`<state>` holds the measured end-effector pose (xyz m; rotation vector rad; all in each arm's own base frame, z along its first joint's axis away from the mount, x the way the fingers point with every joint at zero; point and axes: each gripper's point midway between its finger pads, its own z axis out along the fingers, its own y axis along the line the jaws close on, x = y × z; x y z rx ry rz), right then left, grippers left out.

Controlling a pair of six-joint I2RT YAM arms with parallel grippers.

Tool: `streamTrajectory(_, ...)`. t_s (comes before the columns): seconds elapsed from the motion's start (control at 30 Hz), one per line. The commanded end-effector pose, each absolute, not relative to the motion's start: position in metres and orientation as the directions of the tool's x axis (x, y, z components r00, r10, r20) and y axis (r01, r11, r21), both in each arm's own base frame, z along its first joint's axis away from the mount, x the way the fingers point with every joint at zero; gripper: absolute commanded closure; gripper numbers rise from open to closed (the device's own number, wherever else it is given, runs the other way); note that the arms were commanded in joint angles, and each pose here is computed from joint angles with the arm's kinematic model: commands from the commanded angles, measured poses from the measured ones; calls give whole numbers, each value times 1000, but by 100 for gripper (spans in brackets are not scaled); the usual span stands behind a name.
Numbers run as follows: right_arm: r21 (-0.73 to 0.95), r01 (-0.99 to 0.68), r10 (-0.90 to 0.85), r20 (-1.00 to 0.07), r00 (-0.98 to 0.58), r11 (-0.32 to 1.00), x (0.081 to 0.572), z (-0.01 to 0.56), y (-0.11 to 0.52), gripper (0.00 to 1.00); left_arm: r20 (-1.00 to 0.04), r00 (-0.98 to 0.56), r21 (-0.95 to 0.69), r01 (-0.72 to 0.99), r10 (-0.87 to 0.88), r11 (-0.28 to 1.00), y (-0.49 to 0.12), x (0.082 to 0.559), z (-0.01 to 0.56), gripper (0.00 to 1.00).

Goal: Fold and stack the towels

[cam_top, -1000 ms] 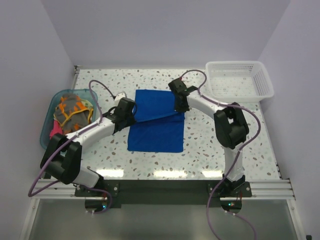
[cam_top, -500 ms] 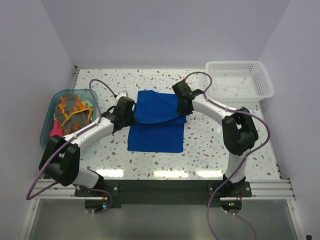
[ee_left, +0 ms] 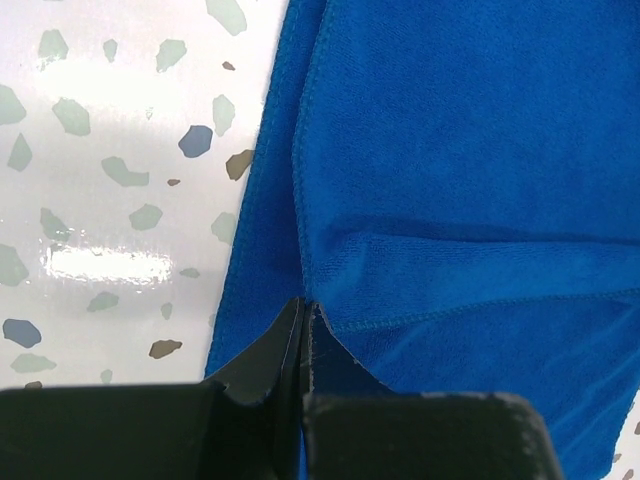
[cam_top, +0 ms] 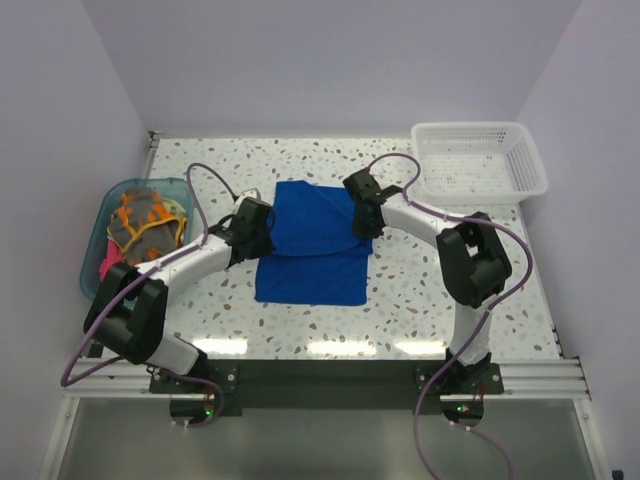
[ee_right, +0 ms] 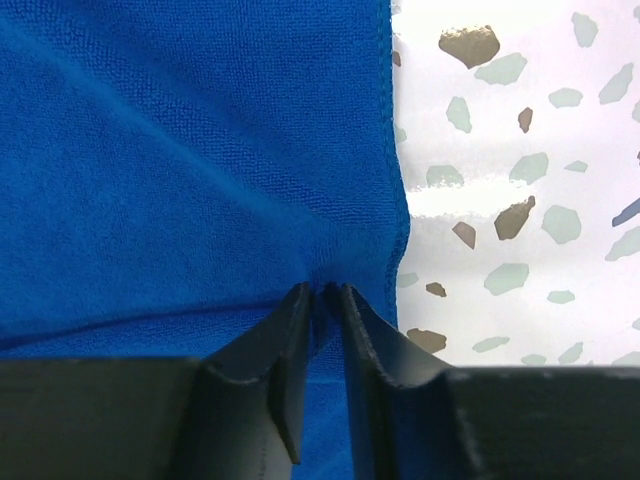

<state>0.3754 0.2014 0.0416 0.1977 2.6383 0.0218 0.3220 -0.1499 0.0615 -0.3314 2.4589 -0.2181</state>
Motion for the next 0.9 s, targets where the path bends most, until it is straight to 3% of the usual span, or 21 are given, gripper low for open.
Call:
streamTrajectory(0.0, 79, 147, 167, -484, -859, 986, 378, 44, 206, 78, -611, -739, -241, -169, -284, 956, -147, 329, 71, 100)
streamTrajectory(0.3, 59, 149, 158, -518, -841, 987, 377, 73, 197, 100, -630, -728, -213, -172, -270, 962, -141, 331, 79, 100)
streamTrajectory(0.57, 121, 124, 171, -558, -812, 985, 378, 113, 202, 100, -669, -696, -194, -177, -262, 965, -128, 350, 104, 100)
streamTrajectory(0.87, 114, 71, 129, -666, -735, 991, 421, 181, 212, 100, -719, -641, -222, -155, -269, 963, -112, 420, 173, 100)
